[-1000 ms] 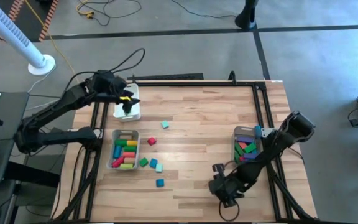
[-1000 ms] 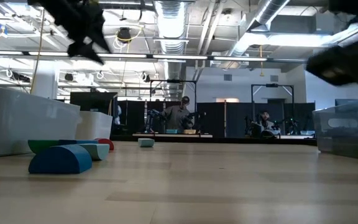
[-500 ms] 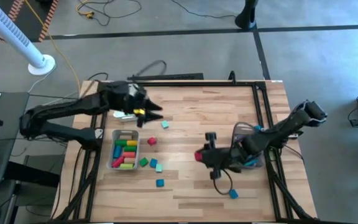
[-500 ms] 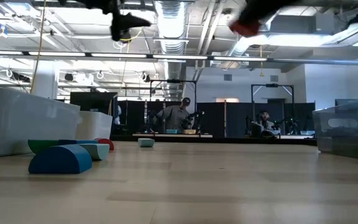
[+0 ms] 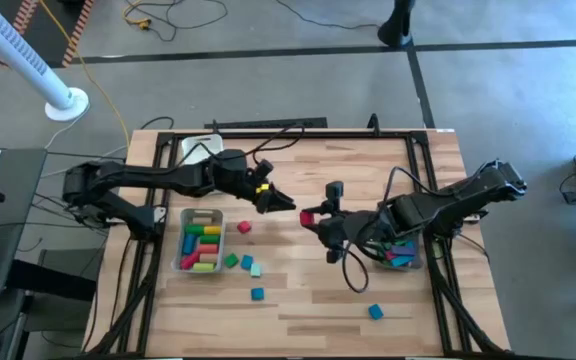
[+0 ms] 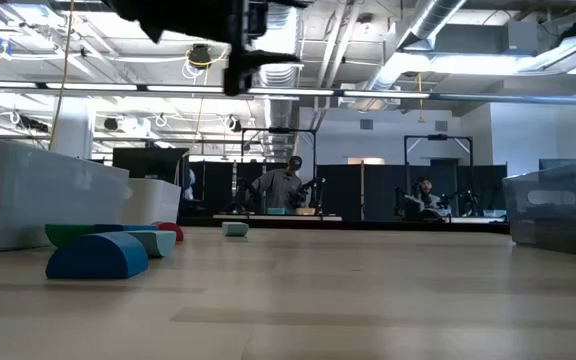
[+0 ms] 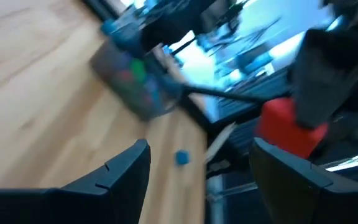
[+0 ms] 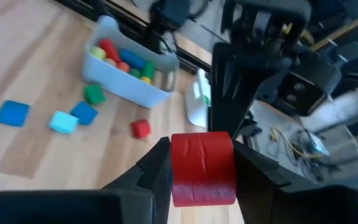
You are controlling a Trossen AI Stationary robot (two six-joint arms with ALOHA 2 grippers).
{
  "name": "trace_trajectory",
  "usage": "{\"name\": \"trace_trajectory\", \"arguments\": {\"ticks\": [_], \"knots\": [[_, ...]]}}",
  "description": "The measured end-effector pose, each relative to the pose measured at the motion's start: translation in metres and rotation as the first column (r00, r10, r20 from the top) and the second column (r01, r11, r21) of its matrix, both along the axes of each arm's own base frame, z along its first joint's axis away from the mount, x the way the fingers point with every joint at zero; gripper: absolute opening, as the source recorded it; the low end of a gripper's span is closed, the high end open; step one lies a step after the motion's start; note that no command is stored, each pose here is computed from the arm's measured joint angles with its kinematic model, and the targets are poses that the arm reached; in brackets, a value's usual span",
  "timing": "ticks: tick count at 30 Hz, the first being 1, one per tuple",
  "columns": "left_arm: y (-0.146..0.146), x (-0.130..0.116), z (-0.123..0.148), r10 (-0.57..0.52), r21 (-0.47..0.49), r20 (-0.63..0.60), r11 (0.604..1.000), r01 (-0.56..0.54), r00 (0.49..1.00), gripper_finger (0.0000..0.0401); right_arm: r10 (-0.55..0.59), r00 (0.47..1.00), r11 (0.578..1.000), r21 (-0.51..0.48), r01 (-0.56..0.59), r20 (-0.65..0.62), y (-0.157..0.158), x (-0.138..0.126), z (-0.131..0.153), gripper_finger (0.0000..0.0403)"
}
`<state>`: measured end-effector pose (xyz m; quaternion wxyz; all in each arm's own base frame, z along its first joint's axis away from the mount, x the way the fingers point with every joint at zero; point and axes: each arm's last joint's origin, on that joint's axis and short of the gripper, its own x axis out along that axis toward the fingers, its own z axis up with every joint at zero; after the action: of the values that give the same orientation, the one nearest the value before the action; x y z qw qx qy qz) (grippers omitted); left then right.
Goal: Sort blocks by size
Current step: Put the red semicircular block into the white bin
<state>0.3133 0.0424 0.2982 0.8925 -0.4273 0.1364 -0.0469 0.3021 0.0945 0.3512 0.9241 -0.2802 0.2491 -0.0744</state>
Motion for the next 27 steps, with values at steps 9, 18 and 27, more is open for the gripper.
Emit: {"name": "trace_trajectory", "arguments": {"ticks": [9, 18, 27], "knots": [[-0.008, 0.016, 0.007, -0.005, -0.124, 0.167, 0.992, 0.026, 0.986, 0.0261, -0.161, 0.986, 0.984, 0.09, 0.156, 0.052, -0.009, 0.0, 0.001, 0.0162], [-0.012, 0.015, 0.017, 0.015, -0.151, 0.253, 0.988, 0.024, 0.967, 0.0261, -0.178, 0.982, 0.979, 0.117, 0.17, 0.06, -0.01, 0.001, 0.0, 0.0163], [-0.023, 0.017, 0.01, 0.035, -0.162, 0.183, 0.987, -0.005, 0.983, 0.0252, -0.181, 0.981, 0.976, 0.134, 0.17, 0.074, -0.009, 0.002, 0.001, 0.0163]]}}
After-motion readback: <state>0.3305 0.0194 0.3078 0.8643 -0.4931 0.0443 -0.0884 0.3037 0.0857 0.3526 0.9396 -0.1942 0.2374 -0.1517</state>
